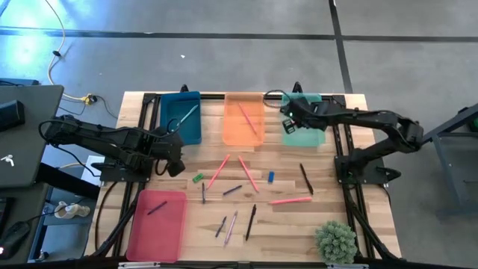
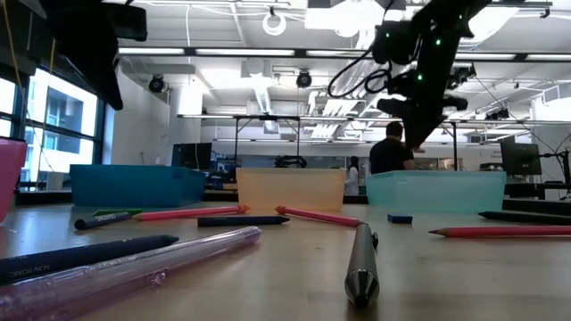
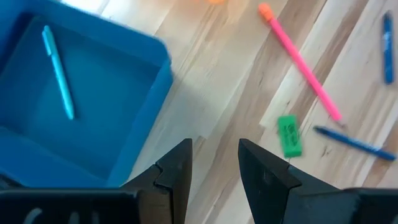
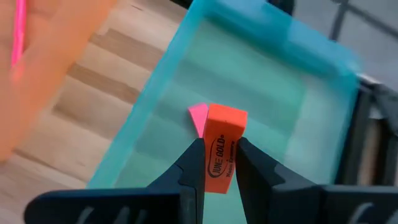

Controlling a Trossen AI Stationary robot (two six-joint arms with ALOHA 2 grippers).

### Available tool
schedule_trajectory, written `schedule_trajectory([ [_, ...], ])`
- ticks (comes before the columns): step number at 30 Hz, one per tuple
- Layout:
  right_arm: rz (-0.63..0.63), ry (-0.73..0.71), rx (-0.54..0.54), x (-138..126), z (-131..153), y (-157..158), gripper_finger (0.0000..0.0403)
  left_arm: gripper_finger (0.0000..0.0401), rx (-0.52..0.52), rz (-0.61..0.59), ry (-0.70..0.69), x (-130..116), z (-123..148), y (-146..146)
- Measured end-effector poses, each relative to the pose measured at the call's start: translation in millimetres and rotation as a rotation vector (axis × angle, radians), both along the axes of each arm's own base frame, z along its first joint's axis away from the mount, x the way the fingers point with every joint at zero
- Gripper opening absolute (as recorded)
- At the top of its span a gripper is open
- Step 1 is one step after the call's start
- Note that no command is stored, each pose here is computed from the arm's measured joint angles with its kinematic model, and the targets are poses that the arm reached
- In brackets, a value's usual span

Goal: Sort crayons/erasers/pens/pencils in bins
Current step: Put the orange eraser into the green bin

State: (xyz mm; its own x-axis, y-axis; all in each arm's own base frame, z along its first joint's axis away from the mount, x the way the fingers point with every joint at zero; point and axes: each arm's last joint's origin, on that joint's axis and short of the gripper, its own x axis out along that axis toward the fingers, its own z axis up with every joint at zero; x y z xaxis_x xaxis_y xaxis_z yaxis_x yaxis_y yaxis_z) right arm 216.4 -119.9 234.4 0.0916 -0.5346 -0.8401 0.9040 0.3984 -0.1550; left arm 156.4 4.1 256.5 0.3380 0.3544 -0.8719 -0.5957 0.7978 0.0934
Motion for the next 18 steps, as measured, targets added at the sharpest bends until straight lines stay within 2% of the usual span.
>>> schedule_trajectory([
  [6,-0.002,-0.11,0.058,-7,-9,-23,0.0053,0.0117,0.012,-0.08,-0.057,8,3,-1],
  [11,-0.006,-0.095,0.06,-13,-10,-32,0.0059,0.0117,0.025,-0.122,-0.113,14,6,-1],
  [18,-0.006,-0.115,0.095,-16,-11,-36,0.0109,0.0117,0.033,-0.14,-0.165,23,7,-2],
])
